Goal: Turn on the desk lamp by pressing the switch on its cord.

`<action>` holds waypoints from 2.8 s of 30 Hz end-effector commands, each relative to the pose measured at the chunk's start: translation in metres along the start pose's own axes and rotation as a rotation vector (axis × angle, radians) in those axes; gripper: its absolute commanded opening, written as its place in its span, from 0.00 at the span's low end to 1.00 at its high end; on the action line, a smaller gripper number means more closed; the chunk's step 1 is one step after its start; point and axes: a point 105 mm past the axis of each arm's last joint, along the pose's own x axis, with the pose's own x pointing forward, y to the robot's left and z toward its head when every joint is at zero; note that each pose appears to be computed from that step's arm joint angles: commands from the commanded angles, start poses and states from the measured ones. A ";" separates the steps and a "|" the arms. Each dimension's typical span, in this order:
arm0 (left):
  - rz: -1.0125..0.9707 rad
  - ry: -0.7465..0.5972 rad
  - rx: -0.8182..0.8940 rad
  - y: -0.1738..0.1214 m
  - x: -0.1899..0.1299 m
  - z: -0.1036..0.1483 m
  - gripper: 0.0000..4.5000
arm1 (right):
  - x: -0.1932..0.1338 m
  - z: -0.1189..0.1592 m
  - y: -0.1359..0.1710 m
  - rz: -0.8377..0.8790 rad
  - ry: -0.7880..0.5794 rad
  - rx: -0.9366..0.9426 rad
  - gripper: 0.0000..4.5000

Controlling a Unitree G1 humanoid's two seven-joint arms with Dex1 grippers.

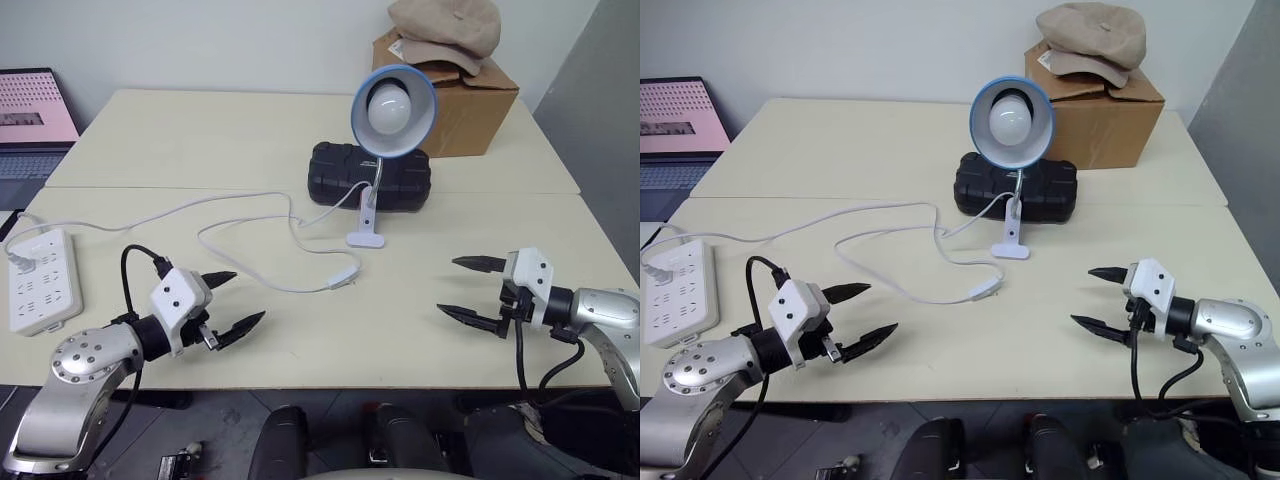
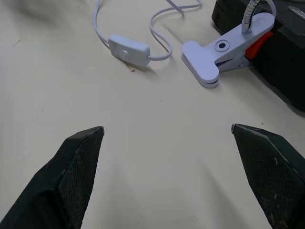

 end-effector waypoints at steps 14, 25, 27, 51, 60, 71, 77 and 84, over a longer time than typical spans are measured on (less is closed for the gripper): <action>-0.019 -0.092 0.054 0.000 -0.002 0.029 0.99 | 0.003 0.022 -0.003 -0.010 -0.058 -0.039 1.00; -0.080 -0.109 0.118 -0.015 0.022 0.024 0.99 | 0.007 0.033 0.000 -0.027 -0.055 -0.026 1.00; -0.101 -0.127 0.123 -0.019 0.039 0.025 0.99 | 0.010 0.033 0.006 -0.019 -0.036 0.001 1.00; -0.162 -0.071 0.074 -0.018 0.129 0.003 0.90 | 0.011 0.037 0.030 -0.062 0.006 0.043 1.00; -0.176 -0.095 0.086 -0.024 0.141 0.011 0.49 | 0.010 0.036 0.031 -0.061 0.015 0.037 1.00; -0.178 -0.099 0.097 -0.026 0.145 0.009 0.09 | 0.011 0.038 0.030 -0.054 0.018 0.026 1.00; -0.216 -0.097 0.101 -0.020 0.126 0.014 0.09 | 0.017 0.052 0.034 -0.001 -0.013 -0.007 1.00; -0.340 -0.070 0.135 -0.018 0.097 0.030 0.09 | 0.041 0.078 0.040 0.122 -0.052 -0.043 1.00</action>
